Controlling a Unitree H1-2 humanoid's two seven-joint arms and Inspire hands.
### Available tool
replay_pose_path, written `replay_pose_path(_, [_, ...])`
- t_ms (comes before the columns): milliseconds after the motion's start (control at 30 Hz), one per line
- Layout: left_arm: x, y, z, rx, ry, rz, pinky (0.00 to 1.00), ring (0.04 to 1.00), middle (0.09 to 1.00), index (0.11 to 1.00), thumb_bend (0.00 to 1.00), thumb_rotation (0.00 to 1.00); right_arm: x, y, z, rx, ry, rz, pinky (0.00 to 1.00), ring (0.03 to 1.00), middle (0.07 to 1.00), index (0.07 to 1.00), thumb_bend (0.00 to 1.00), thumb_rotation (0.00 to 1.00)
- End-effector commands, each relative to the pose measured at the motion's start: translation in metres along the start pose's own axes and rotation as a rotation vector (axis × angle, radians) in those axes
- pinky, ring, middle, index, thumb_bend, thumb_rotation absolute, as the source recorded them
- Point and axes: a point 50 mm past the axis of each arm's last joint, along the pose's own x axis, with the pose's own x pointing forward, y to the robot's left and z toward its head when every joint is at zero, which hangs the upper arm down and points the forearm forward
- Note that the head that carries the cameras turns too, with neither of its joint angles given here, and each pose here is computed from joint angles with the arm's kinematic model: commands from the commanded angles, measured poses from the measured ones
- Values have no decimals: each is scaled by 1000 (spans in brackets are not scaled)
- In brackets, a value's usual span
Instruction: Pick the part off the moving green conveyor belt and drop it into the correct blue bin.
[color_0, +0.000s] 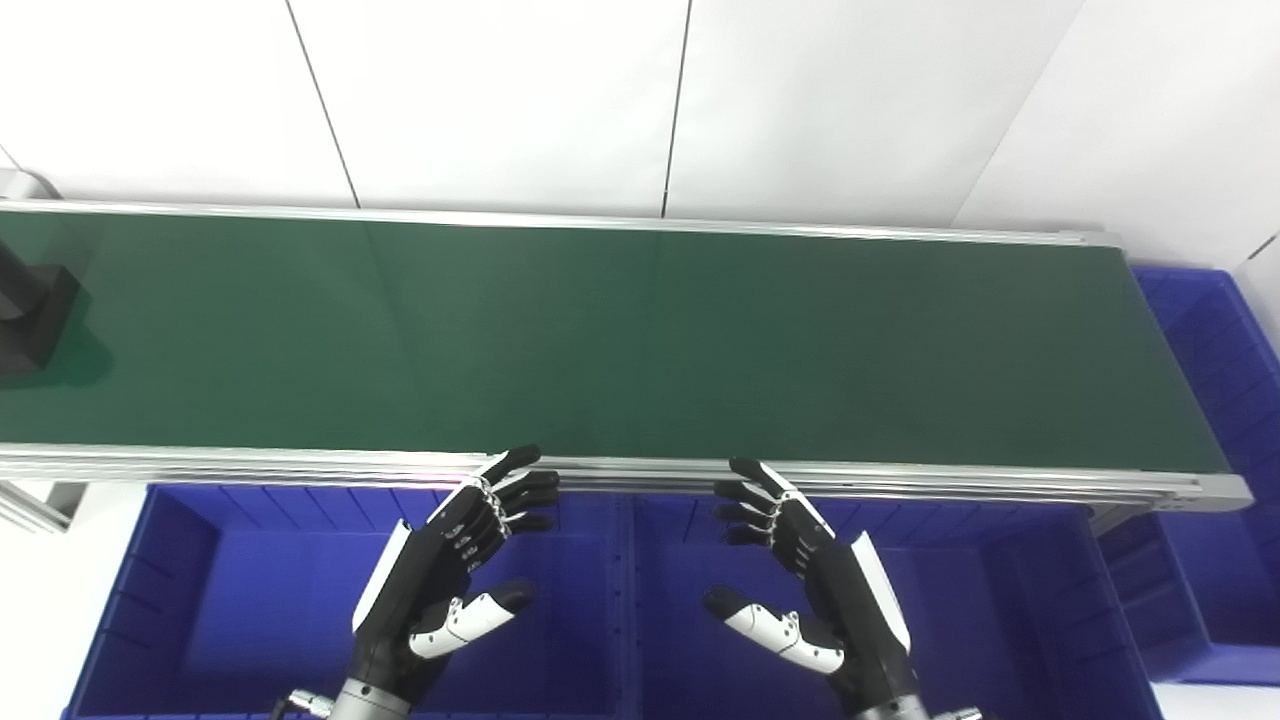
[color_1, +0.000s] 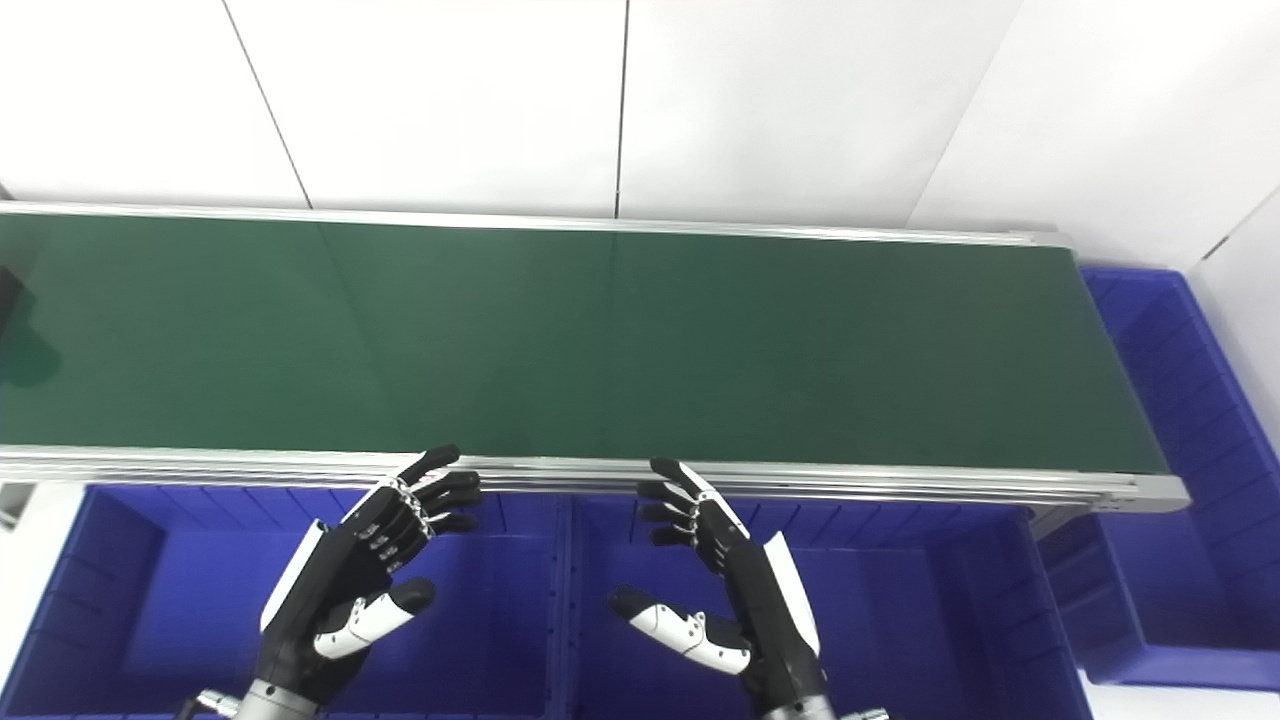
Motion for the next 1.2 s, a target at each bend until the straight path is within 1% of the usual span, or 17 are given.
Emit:
replay_pose_path(0, [4, -1, 7, -3, -61, -5, 716, 777, 796, 853, 834, 522, 3, -2, 9, 1, -71, -8, 697, 763, 810, 877, 668, 459])
replay_pose_path(300, [5, -2, 6, -6, -57, -5, 711, 772, 792, 849, 832, 514, 3, -2, 8, 7, -71, -11, 693, 759, 808, 876, 664, 449])
replay_pose_path(433, [5, -2, 6, -8, -58, -10, 714, 775, 795, 852, 814, 500, 3, -2, 8, 7, -69, -12, 690, 758, 807, 876, 665, 447])
replay_pose_path(767, [5, -3, 5, -1, -58, -8, 709, 770, 792, 851, 830, 522, 2, -3, 8, 4, -71, -7, 690, 759, 810, 879, 656, 440])
replay_pose_path(967, [6, -4, 5, -6, -57, -11, 710, 768, 791, 852, 826, 518, 2, -4, 9, 6, -69, -7, 691, 759, 808, 877, 653, 432])
replay_pose_path(1167, [7, -10, 0, -1, -57, -14, 706, 769, 795, 848, 831, 524, -1, -9, 4, 6, -67, -6, 693, 766, 810, 880, 644, 418])
